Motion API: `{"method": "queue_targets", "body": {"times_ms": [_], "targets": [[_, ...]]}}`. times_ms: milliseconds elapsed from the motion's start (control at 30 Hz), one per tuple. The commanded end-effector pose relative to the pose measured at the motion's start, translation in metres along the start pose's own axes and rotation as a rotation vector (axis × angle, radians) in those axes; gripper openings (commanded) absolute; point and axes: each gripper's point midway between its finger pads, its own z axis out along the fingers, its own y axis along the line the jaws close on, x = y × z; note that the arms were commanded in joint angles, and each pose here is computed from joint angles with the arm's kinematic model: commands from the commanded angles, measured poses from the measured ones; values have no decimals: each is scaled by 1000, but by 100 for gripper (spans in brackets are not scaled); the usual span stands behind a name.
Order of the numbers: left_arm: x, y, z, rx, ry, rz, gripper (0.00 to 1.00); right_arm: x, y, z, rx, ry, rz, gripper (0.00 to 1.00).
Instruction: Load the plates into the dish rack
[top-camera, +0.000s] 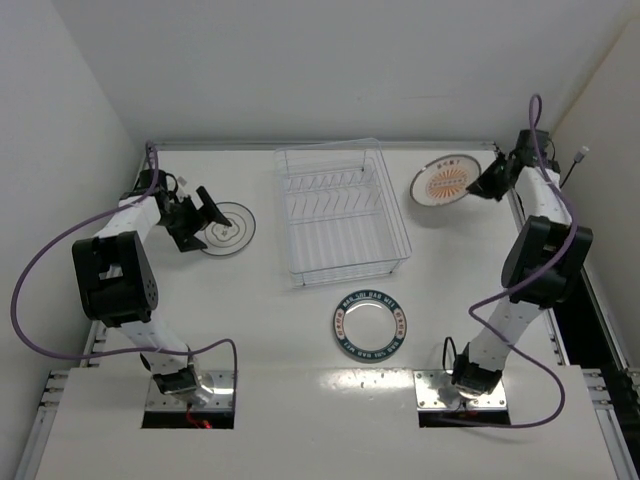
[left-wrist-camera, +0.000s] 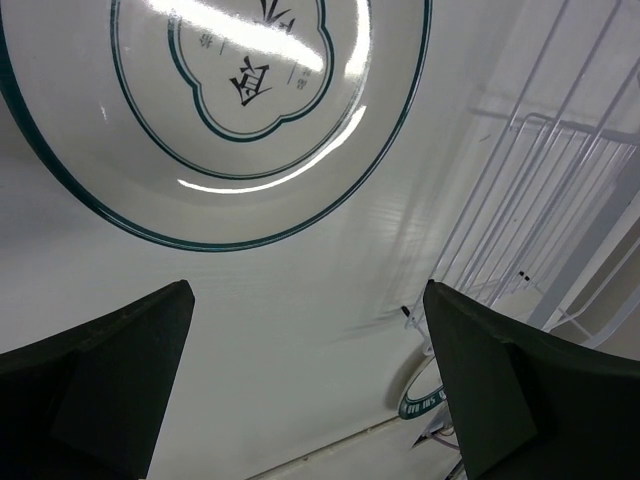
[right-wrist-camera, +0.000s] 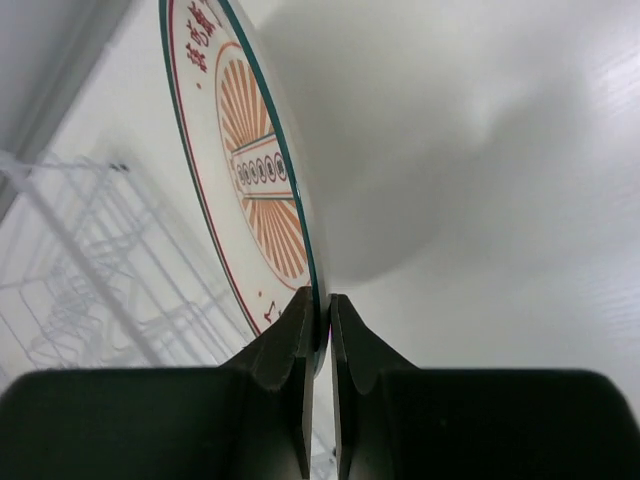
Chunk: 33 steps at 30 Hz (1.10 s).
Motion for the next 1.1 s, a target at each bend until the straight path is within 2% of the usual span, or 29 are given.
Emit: {"method": "queue_targets", "body": {"times_ms": [0, 67, 133, 167, 433, 667, 1067], "targets": [[-8, 3, -3, -20, -13, 10, 99, -63, 85, -71, -54, -285, -156, 0], [-9, 4, -4, -30, -17, 10, 99, -70, 113, -85, -22, -345, -231, 0], [-8, 6, -4, -41, -13, 15, 99, -65, 131, -87, -11, -345, -290, 0], [-8, 6, -4, -41, -13, 15, 99, -62, 158, -95, -39, -367, -358, 0], [-7, 8, -5, -53, -9, 11, 99, -19, 214, -80, 99, -392, -641, 0], [-10, 8, -6, -59, -20, 24, 99, 4, 212, -73, 239, -398, -761, 0], [-8, 9, -6, -62, -12, 20, 99, 40, 218, -60, 319, -385, -896, 0]]}}
